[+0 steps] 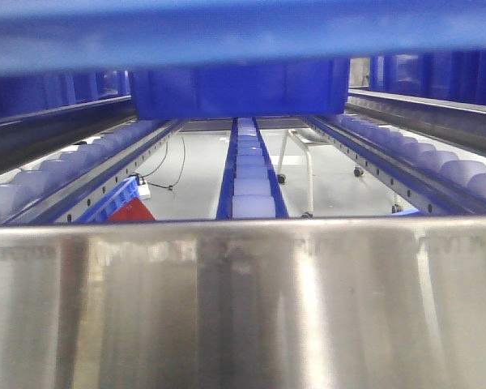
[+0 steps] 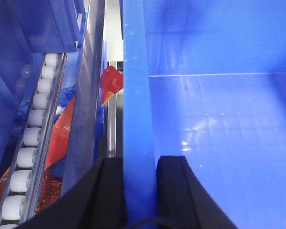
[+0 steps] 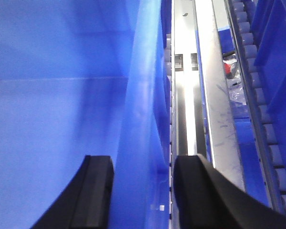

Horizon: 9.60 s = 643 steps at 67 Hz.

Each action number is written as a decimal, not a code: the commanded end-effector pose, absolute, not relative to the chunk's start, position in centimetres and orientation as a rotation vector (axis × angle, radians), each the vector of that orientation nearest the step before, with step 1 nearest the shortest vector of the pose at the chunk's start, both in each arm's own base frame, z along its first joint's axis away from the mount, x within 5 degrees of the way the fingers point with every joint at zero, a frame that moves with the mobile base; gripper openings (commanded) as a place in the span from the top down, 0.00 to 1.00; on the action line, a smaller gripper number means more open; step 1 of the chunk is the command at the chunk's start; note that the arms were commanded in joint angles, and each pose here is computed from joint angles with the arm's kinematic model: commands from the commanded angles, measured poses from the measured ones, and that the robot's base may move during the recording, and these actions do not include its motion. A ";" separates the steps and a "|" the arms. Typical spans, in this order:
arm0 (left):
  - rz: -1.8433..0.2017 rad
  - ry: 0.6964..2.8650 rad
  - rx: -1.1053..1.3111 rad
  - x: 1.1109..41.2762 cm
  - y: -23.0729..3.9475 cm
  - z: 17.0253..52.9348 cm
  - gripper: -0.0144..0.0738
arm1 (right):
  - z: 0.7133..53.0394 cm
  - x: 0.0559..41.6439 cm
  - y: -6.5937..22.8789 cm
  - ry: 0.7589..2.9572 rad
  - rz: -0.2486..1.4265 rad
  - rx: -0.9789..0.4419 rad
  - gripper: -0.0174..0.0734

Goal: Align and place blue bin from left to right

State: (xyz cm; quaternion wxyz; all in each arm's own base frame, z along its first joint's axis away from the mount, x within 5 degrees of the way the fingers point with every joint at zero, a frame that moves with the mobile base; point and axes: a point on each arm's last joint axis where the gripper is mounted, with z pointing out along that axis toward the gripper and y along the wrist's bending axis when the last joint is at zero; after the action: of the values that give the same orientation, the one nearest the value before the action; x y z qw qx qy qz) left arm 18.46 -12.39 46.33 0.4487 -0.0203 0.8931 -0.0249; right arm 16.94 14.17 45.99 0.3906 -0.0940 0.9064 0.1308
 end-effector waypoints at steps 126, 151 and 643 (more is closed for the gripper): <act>-0.040 2.255 -0.063 28.4 -14.1 40.8 0.46 | 38.9 26.3 18.8 2.402 0.128 -0.148 0.44; 0.021 2.271 -0.080 28.2 -13.6 41.0 0.18 | 40.1 25.3 18.0 2.387 0.140 -0.132 0.40; -0.521 1.404 0.220 6.2 -3.1 37.0 0.96 | 22.0 5.4 1.1 1.402 0.148 -0.150 0.89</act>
State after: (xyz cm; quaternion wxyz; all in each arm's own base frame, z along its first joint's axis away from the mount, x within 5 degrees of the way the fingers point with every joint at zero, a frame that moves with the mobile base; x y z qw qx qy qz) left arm 6.73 -3.43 38.16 0.7234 0.1002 0.6374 -0.2457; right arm 5.50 1.12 21.71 0.7479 -0.0710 0.6562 0.0704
